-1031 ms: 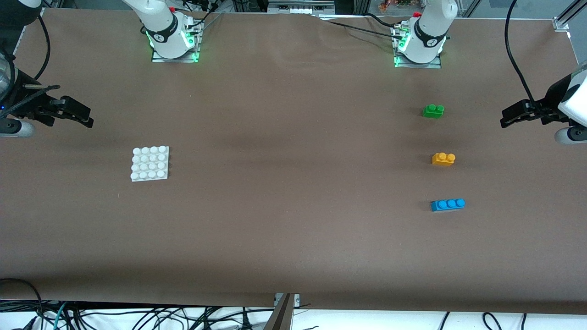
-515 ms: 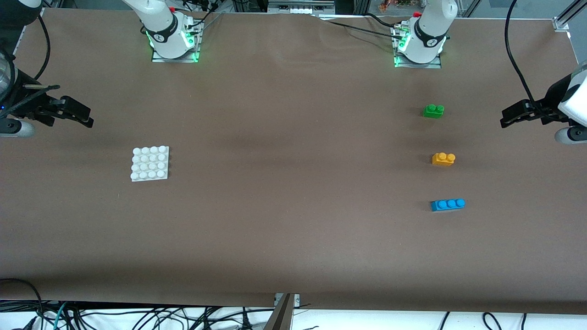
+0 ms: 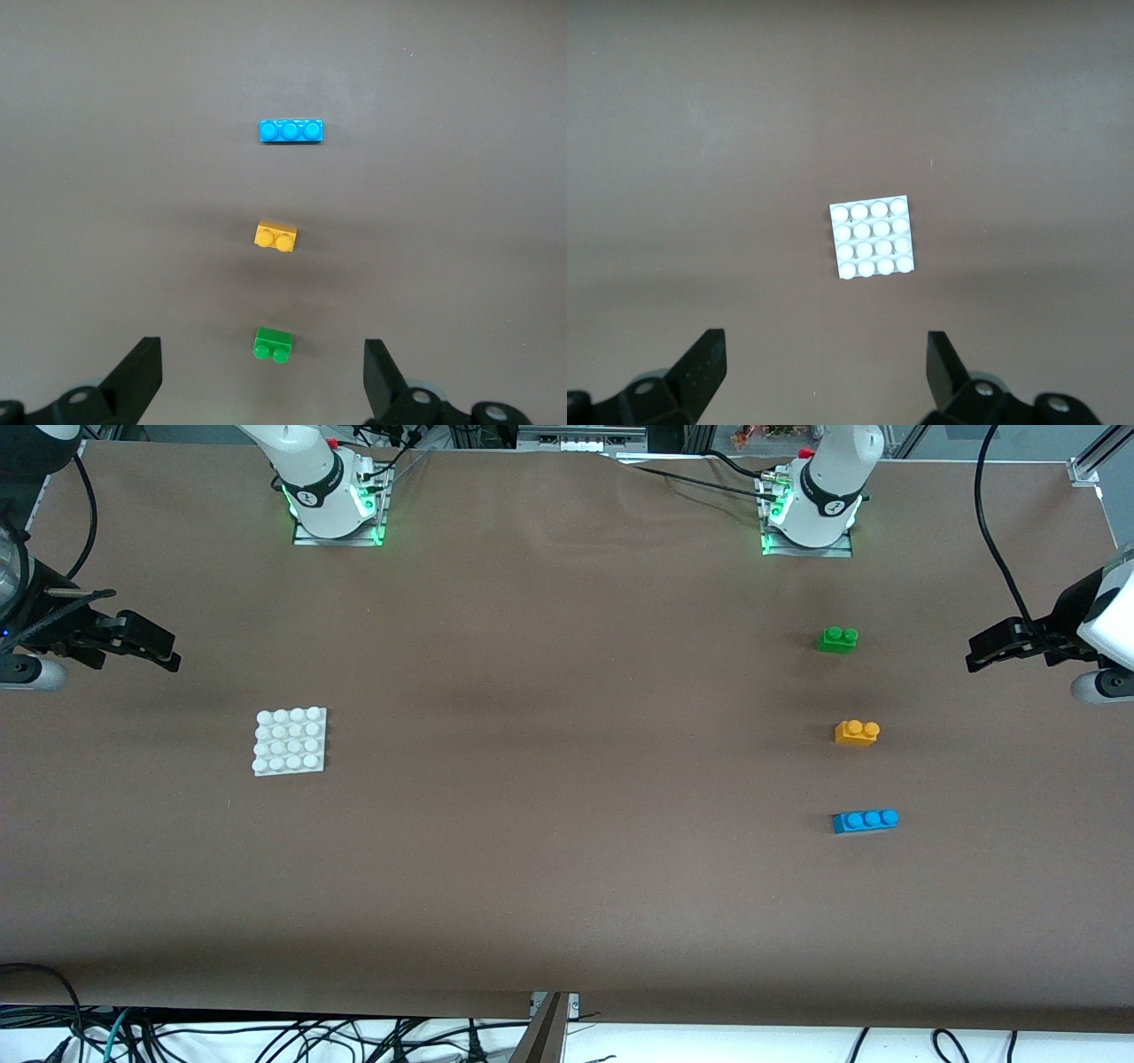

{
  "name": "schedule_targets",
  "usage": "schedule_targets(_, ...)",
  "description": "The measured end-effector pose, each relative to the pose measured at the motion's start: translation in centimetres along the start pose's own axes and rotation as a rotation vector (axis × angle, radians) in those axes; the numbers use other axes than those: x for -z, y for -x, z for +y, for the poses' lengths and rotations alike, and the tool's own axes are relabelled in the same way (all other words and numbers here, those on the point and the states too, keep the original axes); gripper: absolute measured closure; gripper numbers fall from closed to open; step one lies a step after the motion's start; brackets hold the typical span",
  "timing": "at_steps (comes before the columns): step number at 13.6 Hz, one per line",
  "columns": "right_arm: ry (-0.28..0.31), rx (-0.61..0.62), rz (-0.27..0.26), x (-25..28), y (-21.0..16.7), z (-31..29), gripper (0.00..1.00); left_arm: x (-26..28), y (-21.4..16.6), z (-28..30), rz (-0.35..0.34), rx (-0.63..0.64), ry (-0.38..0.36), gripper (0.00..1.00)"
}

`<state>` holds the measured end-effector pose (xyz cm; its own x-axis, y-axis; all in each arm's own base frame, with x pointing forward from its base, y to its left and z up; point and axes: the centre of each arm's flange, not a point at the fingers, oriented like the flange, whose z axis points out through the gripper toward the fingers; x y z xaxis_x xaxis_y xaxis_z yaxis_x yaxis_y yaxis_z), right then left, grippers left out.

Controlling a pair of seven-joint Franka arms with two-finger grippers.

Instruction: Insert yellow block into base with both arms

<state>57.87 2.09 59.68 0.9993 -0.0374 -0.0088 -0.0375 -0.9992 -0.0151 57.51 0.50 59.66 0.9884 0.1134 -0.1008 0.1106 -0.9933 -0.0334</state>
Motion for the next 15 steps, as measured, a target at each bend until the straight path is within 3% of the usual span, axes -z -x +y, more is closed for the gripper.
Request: schedule_targets(15,0.001,0.000,0.000,-0.02,-0.01,0.01,0.00,0.03,0.06,0.48,0.001,-0.009,0.000,0.00)
